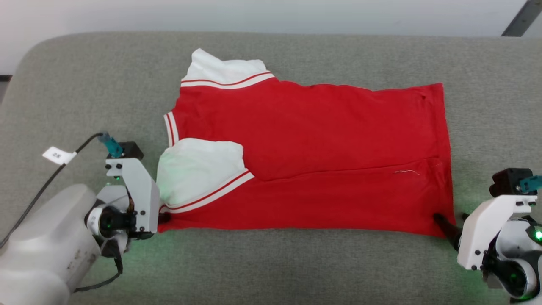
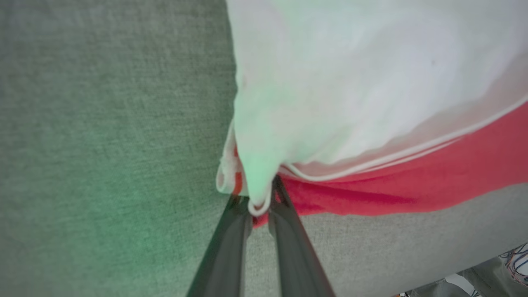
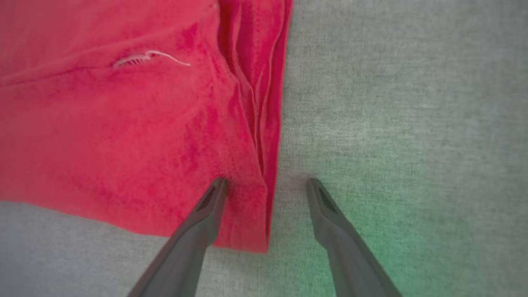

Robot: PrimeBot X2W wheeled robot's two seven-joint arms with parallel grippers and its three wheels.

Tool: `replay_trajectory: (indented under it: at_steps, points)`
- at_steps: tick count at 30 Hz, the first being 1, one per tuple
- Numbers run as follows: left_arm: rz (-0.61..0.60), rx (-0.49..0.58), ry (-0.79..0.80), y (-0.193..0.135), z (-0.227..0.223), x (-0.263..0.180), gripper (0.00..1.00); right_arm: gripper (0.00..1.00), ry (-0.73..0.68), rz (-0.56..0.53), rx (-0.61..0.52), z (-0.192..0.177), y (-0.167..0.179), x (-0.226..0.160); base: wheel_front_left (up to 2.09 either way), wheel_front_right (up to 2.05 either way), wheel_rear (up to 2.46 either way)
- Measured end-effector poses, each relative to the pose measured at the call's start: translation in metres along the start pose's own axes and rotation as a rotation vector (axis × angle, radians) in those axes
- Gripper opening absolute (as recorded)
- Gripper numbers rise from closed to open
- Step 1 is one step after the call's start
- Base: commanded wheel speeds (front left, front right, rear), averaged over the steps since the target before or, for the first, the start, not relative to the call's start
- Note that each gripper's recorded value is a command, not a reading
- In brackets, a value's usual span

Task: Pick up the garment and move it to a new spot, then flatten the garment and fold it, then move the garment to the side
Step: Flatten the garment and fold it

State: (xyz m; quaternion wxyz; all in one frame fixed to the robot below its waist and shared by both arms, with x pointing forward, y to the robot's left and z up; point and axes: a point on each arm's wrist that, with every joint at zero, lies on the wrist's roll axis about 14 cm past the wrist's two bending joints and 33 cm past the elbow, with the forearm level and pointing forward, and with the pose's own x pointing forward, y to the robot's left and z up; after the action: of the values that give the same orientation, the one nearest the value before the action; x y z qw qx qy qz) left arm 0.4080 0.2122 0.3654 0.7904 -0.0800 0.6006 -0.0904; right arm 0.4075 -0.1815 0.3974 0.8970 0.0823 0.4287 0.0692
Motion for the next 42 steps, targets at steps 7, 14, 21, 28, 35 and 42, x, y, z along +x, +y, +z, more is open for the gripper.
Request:
replay_trajectory:
  at_steps: [7, 14, 21, 28, 35, 42]
  points:
    - [-0.006, -0.012, 0.0, 0.003, -0.002, 0.003, 0.0, 0.0, 0.079, -0.003, -0.032, -0.005, -0.002, 0.018, 0.0, 0.0, 0.0]
    - [-0.013, -0.008, -0.003, 0.004, -0.001, 0.001, 0.0, 0.0, 0.082, 0.009, -0.04, 0.0, -0.003, 0.019, 0.0, 0.0, 0.0]
    - [-0.007, 0.027, -0.003, 0.005, 0.002, -0.009, 0.0, 0.0, 0.074, 0.015, -0.082, 0.011, -0.003, 0.009, 0.0, 0.0, 0.0]
    - [0.019, 0.084, 0.01, 0.003, 0.0, -0.025, 0.0, 0.0, 0.091, 0.014, -0.129, 0.011, -0.007, -0.007, 0.0, 0.0, 0.0]
    - [0.039, 0.137, 0.02, -0.002, -0.008, -0.04, 0.0, 0.0, 0.11, -0.002, -0.153, 0.008, -0.014, -0.021, 0.0, 0.0, 0.0]
    - [0.034, 0.131, 0.046, -0.008, -0.024, -0.037, 0.0, 0.0, 0.154, -0.004, -0.107, -0.009, -0.018, -0.021, 0.0, 0.0, 0.0]
